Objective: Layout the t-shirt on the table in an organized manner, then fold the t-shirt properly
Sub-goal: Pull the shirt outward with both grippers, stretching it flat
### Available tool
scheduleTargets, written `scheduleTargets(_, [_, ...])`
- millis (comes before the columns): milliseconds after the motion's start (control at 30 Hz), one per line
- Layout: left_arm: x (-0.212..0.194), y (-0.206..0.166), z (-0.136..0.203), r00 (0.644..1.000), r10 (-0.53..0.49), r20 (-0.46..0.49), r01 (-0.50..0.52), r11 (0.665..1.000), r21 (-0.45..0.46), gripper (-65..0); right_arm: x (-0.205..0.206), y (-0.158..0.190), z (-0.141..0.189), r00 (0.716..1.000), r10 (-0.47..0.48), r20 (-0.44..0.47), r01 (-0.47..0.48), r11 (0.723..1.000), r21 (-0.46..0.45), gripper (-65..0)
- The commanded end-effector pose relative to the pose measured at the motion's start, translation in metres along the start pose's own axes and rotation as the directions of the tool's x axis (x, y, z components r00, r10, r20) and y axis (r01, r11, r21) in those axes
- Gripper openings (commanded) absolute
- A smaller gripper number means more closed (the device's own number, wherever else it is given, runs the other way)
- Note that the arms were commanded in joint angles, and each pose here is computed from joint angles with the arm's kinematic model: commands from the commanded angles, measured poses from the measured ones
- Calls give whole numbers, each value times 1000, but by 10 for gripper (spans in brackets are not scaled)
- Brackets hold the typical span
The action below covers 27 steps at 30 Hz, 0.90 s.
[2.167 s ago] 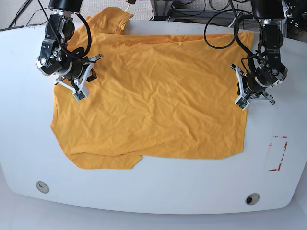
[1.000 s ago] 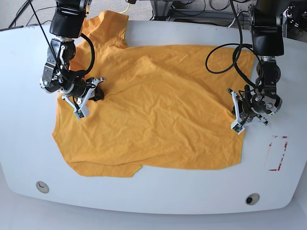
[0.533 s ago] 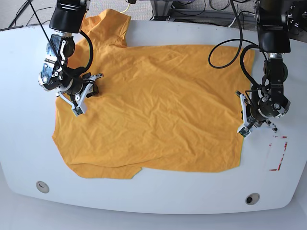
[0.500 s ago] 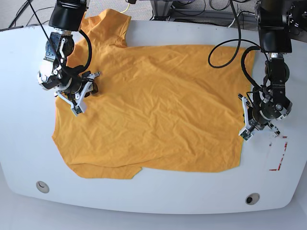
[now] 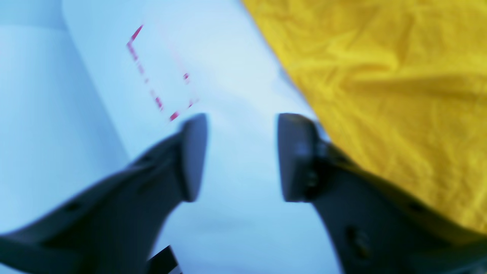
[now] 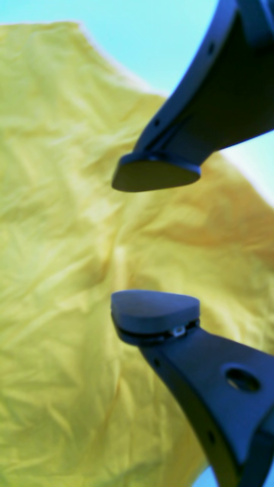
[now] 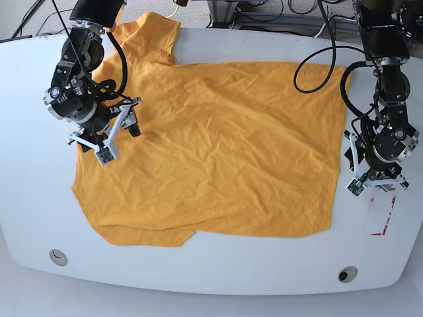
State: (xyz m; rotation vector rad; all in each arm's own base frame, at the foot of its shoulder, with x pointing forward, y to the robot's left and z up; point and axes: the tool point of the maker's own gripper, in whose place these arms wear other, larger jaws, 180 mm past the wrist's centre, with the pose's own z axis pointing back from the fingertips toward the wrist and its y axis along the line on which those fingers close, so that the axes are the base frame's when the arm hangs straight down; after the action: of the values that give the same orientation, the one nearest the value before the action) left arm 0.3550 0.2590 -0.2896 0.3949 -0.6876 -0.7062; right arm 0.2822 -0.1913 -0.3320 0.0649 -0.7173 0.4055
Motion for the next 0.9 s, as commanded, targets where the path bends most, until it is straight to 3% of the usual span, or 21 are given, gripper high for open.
scheduleTargets(0, [7,13,15,999,-7,39,5,999,53,-221,-12,-15,14,998,-60,10,60,997,-53,-255])
scheduleTargets(100, [-7,18,24,1000,15,25,-17,997,79,-211,-34,-24,26,987,-161,19,162,985,-66,-255])
scheduleTargets(333, [-33,23,38,998,67,-7,-65,991,118,-215,-71,-23,47,957,-288,24,289,956,-40,-255])
scheduleTargets(533, [-50,24,43,990,139,-22,-134,981,138,-215,-97,-38,68,931,-365,30,366,926,-96,-255])
scheduleTargets(733, [-53,27,45,989,148,-24,-143,979,147,-215,-116,-39,72,915,-403,-1,401,910,-109,-255])
scheduleTargets(867, [-59,22,45,988,147,-40,-140,980,139,-217,-142,-39,63,880,-472,-52,466,879,-98,-254])
